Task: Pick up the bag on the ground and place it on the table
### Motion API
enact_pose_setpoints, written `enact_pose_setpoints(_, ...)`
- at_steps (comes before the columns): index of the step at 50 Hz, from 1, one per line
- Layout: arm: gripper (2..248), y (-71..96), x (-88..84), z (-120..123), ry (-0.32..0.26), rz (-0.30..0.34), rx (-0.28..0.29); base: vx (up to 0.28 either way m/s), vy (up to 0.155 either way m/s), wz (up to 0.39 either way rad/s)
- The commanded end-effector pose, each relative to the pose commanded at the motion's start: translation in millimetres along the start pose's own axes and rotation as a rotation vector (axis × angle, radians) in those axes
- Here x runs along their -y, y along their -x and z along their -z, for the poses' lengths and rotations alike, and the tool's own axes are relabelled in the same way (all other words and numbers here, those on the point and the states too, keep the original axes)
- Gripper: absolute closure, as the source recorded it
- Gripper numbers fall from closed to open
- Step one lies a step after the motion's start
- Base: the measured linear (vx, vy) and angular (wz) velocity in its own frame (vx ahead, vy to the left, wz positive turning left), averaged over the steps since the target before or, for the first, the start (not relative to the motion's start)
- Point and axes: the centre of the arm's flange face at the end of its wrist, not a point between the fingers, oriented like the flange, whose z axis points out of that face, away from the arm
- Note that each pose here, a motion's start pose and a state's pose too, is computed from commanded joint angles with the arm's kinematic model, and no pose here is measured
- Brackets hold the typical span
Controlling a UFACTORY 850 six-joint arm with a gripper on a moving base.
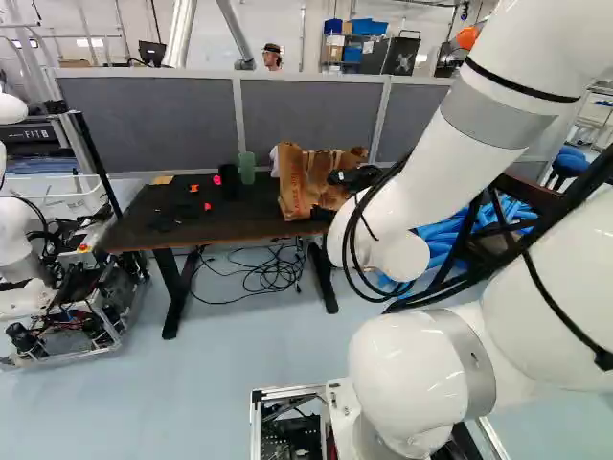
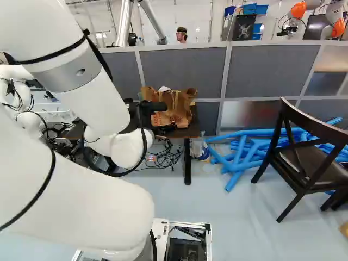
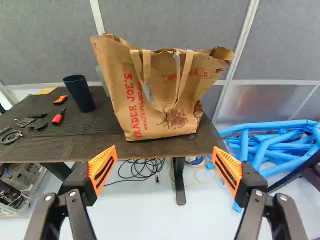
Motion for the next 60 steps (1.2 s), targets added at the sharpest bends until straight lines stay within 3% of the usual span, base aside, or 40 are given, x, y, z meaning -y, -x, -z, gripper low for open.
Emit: enact_pose_setpoints(60, 3, 0.0, 0.0, 0.0, 0.0, 0.0, 0.0, 0.0, 0.0, 0.0)
